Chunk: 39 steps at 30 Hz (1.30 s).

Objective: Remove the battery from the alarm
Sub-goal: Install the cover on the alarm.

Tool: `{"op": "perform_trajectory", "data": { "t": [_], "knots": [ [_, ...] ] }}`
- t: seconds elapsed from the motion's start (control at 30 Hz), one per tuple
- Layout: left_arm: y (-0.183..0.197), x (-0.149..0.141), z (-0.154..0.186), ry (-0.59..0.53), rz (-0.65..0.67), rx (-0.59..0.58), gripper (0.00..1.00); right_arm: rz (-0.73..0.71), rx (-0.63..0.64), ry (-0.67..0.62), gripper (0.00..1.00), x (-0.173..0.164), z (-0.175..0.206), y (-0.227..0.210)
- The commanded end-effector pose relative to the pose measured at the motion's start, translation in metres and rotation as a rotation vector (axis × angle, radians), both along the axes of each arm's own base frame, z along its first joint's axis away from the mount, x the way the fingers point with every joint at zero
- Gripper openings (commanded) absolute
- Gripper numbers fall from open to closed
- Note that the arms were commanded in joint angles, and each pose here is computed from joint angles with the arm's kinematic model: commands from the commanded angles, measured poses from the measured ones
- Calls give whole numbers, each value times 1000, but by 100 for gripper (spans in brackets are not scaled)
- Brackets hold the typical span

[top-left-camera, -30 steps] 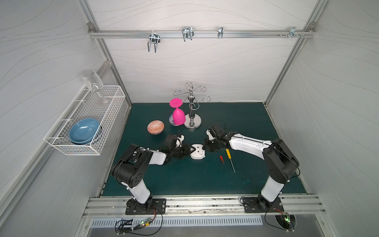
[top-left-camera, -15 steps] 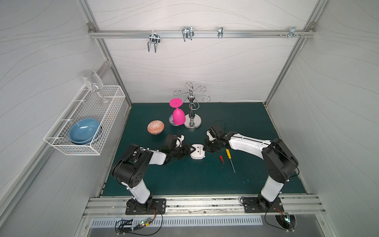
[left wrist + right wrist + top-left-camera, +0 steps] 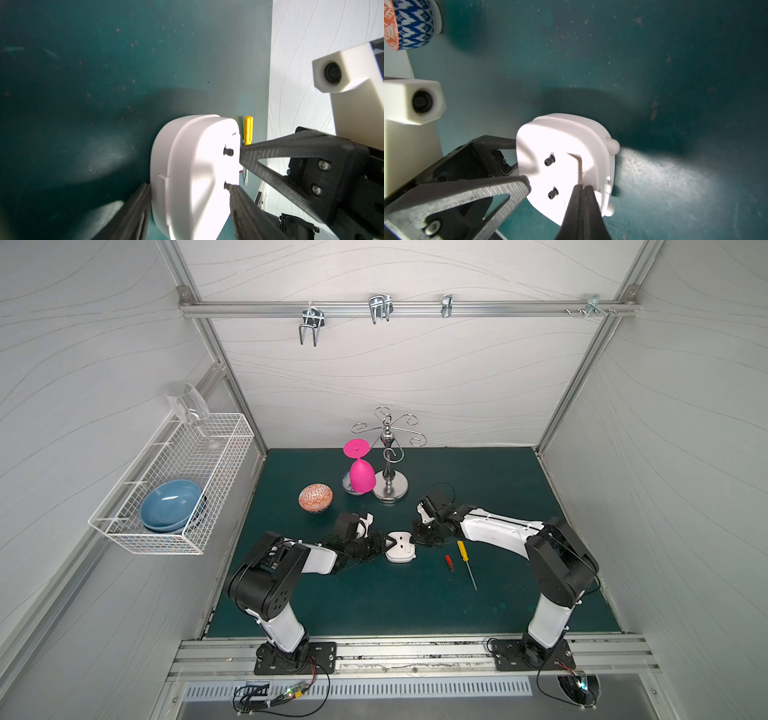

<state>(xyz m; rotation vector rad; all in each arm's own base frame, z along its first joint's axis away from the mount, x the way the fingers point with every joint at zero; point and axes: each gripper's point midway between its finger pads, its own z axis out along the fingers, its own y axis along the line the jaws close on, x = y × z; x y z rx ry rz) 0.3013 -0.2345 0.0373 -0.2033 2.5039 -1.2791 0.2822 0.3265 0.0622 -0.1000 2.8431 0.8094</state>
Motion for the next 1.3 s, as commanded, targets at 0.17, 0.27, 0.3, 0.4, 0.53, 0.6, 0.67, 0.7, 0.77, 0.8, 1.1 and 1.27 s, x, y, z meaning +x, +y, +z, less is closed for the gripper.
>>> {"op": "perform_trajectory", "data": {
  "t": [0.17,0.27,0.3,0.4,0.53,0.6,0.67,0.7,0.77,0.8,1.1,1.27],
  "knots": [
    [-2,-2,-1,-8,-9,-2,65,37,37,31,0,-3,4,13],
    [-3,-2,-1,-7,-10,-2,65,42,46,36,0,-4,6,16],
    [-2,-2,-1,-6,-10,-2,65,44,48,37,0,-4,6,16],
    [-2,-3,-1,-7,-10,-2,65,47,47,43,0,-5,4,17],
    [-2,-2,0,-9,-9,-2,65,60,50,60,15,-9,-2,20],
    [-2,-2,1,-12,-8,-3,65,63,47,58,20,-9,-1,19],
    [-2,-2,2,-13,-8,-4,65,68,32,47,25,-9,2,16],
    [-2,-2,2,-13,-7,-1,65,70,22,39,28,-8,4,14],
    [-2,-2,3,-16,-6,1,65,78,5,20,32,-8,10,10],
    [-1,-2,3,-16,-5,2,65,80,-9,10,35,-7,12,7],
    [-1,-2,1,-10,-2,6,65,97,-119,-29,42,-5,9,-12],
    [-1,-2,2,-13,-1,7,65,101,-144,-17,38,-3,-2,-13]
  ]
}}
